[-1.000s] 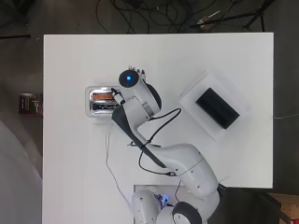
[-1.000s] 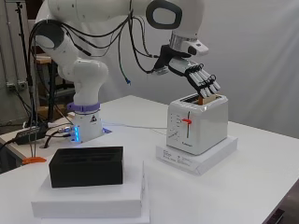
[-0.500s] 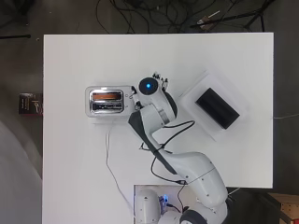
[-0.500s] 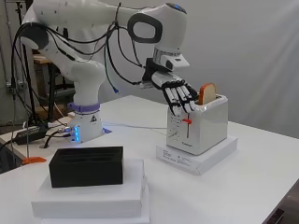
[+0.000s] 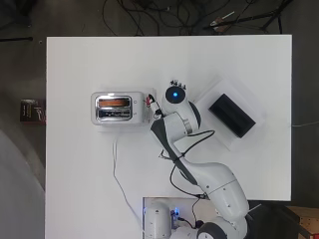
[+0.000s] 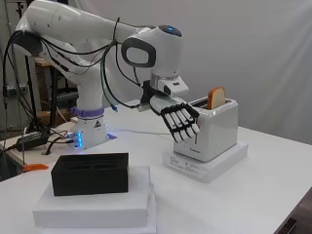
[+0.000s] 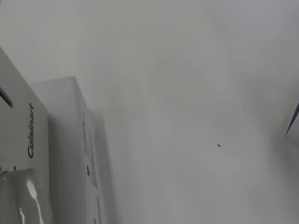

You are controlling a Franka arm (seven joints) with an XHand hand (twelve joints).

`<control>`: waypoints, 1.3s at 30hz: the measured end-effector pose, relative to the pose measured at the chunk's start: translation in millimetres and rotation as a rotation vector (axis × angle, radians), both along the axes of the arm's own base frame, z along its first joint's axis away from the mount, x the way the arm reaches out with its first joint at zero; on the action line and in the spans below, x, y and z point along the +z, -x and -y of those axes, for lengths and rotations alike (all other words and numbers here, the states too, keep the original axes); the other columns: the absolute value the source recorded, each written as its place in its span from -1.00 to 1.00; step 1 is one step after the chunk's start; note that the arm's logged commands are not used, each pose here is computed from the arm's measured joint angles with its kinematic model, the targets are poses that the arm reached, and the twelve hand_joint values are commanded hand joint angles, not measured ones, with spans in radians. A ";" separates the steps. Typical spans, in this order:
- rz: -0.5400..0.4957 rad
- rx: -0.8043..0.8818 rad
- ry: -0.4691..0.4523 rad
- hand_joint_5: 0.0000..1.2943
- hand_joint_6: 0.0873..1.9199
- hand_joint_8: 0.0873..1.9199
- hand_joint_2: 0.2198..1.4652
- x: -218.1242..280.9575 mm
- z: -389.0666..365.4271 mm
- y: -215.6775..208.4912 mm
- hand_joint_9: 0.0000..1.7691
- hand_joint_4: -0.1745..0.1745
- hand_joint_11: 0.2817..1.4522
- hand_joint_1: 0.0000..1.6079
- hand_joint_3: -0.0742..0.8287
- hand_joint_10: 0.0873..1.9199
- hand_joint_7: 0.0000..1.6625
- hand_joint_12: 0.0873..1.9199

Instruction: Teleoperate dual arm-hand system to toast a bread

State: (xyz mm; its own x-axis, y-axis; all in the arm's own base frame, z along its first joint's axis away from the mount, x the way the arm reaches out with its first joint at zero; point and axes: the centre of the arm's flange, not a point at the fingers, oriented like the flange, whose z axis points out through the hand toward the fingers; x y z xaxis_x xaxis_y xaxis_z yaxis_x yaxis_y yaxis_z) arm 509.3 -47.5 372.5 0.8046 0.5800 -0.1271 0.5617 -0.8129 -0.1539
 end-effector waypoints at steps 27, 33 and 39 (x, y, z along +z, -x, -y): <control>-0.119 0.000 0.001 -0.84 -1.00 -1.00 0.20 -43.5 -9.1 4.2 -0.61 0.22 -0.75 -1.00 -0.84 -1.00 -0.71 -1.00; -0.157 0.020 -0.006 -0.84 -1.00 -1.00 0.19 -70.9 -8.9 11.4 -0.61 0.21 -0.76 -0.97 -0.84 -1.00 -0.68 -1.00; -0.173 0.046 0.010 -0.81 -1.00 -1.00 0.10 -111.8 -14.1 25.2 -0.70 0.15 -0.81 -0.92 -0.87 -1.00 -0.74 -1.00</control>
State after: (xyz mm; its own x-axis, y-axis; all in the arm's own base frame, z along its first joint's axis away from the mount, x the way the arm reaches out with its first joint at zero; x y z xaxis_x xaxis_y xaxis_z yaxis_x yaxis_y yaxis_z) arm 484.1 -33.3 260.8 0.7428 0.6139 -0.2670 0.5642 -0.7888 -0.2439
